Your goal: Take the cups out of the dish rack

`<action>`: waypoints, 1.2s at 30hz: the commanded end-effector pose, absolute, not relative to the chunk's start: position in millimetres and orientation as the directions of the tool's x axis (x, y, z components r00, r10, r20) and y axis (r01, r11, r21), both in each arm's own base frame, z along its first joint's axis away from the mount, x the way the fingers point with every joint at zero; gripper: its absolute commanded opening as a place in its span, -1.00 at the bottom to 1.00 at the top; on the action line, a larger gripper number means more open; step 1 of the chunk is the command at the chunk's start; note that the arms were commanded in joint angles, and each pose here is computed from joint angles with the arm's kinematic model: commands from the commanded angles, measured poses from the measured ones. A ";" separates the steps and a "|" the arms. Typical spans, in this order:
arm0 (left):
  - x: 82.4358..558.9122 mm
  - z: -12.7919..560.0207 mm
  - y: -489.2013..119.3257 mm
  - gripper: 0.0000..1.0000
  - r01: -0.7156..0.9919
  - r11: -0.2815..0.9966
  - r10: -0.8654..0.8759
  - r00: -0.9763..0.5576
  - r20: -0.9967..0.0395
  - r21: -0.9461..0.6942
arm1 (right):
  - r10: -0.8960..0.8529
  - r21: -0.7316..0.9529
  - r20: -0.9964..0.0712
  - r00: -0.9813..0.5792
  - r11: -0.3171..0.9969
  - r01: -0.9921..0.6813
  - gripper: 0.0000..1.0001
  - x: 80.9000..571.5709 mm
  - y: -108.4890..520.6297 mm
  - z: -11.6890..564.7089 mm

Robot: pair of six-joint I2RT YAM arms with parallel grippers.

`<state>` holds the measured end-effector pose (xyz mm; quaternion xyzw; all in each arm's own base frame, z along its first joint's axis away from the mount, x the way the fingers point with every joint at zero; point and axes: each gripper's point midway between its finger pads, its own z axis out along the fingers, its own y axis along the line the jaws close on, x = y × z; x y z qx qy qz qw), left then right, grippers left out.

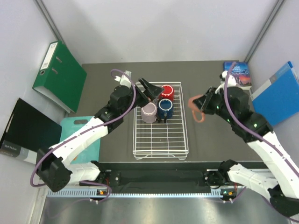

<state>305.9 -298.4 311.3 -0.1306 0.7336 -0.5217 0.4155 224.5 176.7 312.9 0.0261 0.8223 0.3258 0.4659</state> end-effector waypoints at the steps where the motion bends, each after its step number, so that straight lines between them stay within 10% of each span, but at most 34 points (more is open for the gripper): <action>1: 307.9 293.9 -260.0 0.98 0.087 0.612 -0.616 -0.572 -0.542 -0.786 | 0.236 0.207 -0.864 -0.444 0.972 0.115 -1.00 265.9 79.5 309.0; 20: 283.1 234.2 -187.1 0.98 -0.132 0.844 -0.491 -0.578 -0.651 -0.520 | 0.459 0.142 -0.701 -0.546 0.840 0.524 -1.00 331.1 -5.4 188.1; 36: 272.2 209.5 -141.4 0.98 -0.390 0.798 -0.602 -0.484 -0.635 -0.460 | 0.796 0.287 -0.549 -0.253 0.464 0.838 -1.00 339.4 -27.6 151.7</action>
